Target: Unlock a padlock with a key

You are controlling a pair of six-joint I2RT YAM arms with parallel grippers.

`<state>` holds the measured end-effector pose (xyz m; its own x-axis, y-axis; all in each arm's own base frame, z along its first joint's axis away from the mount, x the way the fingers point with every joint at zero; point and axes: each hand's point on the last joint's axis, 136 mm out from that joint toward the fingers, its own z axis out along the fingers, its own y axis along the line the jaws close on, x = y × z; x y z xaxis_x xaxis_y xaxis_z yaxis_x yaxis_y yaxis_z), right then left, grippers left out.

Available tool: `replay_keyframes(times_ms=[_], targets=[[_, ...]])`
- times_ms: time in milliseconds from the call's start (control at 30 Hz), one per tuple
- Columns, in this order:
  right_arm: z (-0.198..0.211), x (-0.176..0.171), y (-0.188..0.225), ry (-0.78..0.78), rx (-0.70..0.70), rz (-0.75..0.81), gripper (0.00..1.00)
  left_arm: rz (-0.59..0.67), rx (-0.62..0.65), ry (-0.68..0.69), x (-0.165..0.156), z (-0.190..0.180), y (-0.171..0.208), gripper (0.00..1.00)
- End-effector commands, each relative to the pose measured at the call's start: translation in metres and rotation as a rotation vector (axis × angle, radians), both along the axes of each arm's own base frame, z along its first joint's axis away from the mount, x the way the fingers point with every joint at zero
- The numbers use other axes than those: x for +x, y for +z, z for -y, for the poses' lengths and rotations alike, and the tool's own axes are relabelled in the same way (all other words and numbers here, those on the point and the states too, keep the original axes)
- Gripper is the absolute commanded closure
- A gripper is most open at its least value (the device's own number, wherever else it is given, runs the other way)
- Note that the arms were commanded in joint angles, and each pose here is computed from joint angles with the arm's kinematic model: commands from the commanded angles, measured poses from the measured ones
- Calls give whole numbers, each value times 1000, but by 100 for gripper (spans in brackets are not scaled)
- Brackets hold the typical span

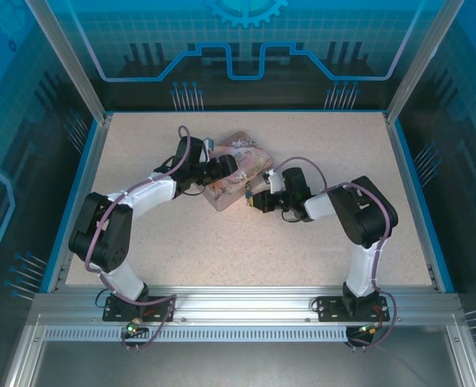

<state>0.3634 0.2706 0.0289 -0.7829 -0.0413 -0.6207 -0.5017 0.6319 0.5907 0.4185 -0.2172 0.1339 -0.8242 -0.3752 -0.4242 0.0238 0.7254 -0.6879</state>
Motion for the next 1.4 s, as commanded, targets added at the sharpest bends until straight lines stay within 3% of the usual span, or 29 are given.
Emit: replay_keyframes(times_ms=[0, 500, 900, 1367], targets=[[-3, 2, -2, -5, 2, 7, 81, -40, 0, -3, -9, 0, -13, 23], [-8, 11, -1, -13, 20, 14, 70, -42, -2, -1, -9, 0, -13, 23], [-7, 14, -1, -48, 46, 4, 93, -47, 3, 2, -10, -1, -17, 23], [3, 39, 13, -288, 122, -115, 97, -111, 17, 13, -34, -1, -51, 23]])
